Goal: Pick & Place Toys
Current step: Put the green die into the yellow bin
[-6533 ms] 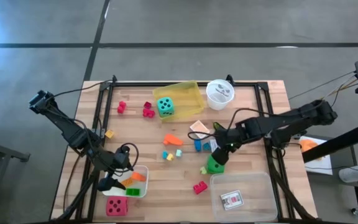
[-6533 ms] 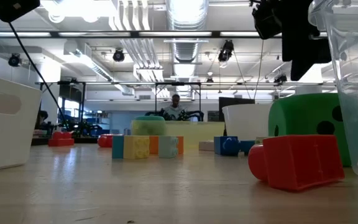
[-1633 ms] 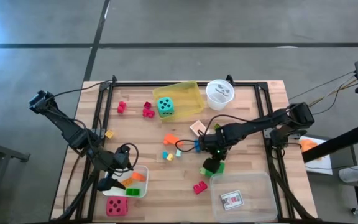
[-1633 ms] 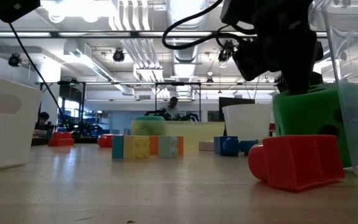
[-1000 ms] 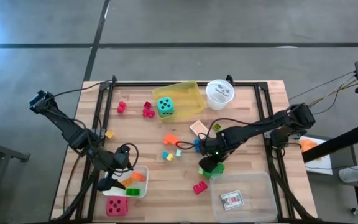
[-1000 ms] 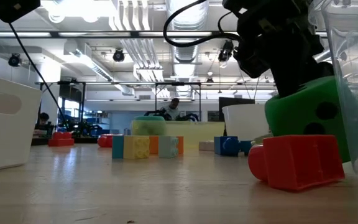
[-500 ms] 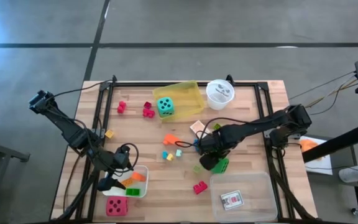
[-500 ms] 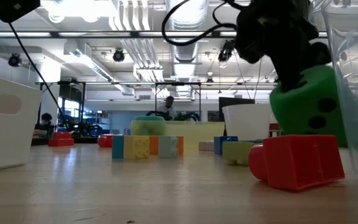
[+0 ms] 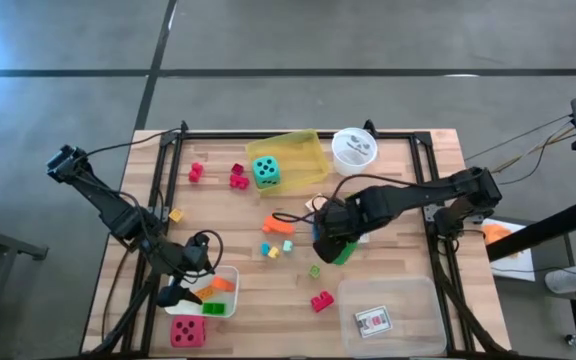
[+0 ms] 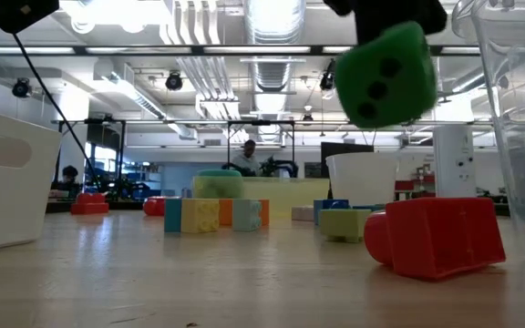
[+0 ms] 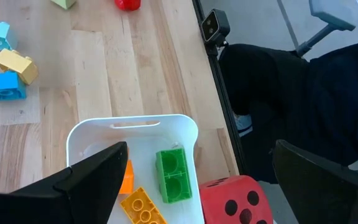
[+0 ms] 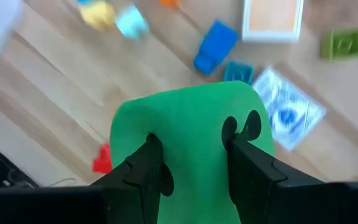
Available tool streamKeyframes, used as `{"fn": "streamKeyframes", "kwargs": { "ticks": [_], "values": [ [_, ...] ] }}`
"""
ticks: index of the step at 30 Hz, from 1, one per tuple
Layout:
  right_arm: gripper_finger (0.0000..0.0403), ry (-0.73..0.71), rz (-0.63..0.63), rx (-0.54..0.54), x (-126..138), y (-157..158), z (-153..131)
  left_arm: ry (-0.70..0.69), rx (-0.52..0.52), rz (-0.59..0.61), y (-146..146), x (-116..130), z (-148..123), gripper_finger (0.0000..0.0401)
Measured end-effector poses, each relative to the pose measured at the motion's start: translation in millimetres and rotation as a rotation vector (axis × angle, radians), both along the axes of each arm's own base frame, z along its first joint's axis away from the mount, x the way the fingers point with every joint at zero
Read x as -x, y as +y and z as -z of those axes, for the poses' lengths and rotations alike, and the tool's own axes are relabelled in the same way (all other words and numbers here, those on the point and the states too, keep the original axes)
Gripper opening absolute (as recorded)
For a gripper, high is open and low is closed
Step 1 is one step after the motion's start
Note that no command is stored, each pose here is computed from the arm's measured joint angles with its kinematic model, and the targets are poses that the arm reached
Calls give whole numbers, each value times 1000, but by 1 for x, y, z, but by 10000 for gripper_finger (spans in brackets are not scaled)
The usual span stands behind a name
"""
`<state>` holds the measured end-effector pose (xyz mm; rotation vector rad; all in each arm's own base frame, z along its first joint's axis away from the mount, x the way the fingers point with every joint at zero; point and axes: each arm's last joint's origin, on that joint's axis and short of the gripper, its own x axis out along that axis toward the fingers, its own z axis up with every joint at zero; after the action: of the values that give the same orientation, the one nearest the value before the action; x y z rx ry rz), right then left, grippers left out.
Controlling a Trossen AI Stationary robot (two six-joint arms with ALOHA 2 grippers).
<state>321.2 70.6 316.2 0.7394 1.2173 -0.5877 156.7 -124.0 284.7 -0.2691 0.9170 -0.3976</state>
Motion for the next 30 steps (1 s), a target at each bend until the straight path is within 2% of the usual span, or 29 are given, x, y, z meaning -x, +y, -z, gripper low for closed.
{"fn": "streamKeyframes", "kwargs": {
  "ticks": [4, 9, 13, 17, 20, 25, 30],
  "values": [
    [137, -87, -20, 83, -3, -2, -20, -51, -12, 14, 0, -1, -10, 386],
    [137, -153, -65, 240, -6, -9, -34, -238, -86, 35, 5, 1, -30, 386],
    [137, -192, -95, 352, -13, -22, -38, -328, -72, -32, 15, 10, -38, 386],
    [137, -260, -97, 425, -25, -45, -37, -341, -34, -103, 26, 22, -35, 386],
    [137, -350, -38, 444, -37, -66, -37, -326, 15, -148, 33, 31, -27, 386],
    [138, -484, 128, 456, -49, -107, -35, -326, 72, -188, 44, 44, -19, 386],
    [138, -486, 282, 449, -55, -145, -24, -336, 93, -195, 48, 50, -15, 386]
  ]
}}
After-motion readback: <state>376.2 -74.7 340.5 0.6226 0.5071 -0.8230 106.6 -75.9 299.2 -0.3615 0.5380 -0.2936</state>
